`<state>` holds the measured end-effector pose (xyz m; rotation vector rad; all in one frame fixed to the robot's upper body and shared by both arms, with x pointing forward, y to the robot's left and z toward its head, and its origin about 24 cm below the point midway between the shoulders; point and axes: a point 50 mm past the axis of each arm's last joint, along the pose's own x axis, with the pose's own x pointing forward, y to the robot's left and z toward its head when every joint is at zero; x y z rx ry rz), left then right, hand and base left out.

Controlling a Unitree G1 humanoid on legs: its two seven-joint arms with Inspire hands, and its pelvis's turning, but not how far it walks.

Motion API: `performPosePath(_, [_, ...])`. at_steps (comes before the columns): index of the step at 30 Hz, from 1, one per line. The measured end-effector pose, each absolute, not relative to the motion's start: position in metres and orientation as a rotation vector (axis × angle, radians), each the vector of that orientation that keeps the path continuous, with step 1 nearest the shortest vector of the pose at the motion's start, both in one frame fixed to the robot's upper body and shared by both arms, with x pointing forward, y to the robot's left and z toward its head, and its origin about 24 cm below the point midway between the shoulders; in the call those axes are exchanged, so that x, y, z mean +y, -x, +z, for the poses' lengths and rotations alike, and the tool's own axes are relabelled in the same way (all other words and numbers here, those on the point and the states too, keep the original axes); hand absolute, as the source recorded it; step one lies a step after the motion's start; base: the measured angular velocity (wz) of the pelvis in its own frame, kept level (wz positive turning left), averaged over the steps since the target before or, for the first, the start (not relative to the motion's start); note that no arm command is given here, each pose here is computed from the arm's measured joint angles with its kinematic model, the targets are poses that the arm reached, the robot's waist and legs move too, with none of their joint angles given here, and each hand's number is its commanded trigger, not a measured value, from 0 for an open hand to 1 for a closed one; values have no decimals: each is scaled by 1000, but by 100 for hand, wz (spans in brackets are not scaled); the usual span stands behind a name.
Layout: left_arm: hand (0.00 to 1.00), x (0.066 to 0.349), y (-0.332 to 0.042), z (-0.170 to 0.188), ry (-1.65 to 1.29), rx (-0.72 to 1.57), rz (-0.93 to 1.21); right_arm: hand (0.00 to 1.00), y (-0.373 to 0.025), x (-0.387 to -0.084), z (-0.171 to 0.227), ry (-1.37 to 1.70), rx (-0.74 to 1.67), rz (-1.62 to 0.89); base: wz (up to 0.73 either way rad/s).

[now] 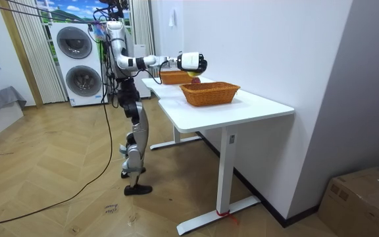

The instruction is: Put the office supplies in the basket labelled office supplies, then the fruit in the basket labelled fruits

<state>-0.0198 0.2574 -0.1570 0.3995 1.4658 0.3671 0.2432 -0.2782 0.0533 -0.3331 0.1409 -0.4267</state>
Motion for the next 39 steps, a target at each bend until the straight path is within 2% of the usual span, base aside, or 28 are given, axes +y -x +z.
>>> performPosePath(20, [0, 259, 23, -155, -415, 1475, 385, 100, -230, -296, 44, 416, 192, -541, -1])
performPosePath(35, [0, 258, 25, -155, -412, 1480, 383, 100, -224, -297, 40, 422, 211, -552, 0])
performPosePath(36, [0, 258, 25, -155, -412, 1480, 383, 76, -224, -298, 40, 422, 211, -552, 0])
performPosePath(37, [0, 258, 25, -155, -412, 1480, 383, 69, -224, -298, 40, 422, 211, -553, 0])
performPosePath(39, [0, 258, 25, -155, -412, 1480, 383, 0, -224, -298, 40, 423, 210, -558, 0])
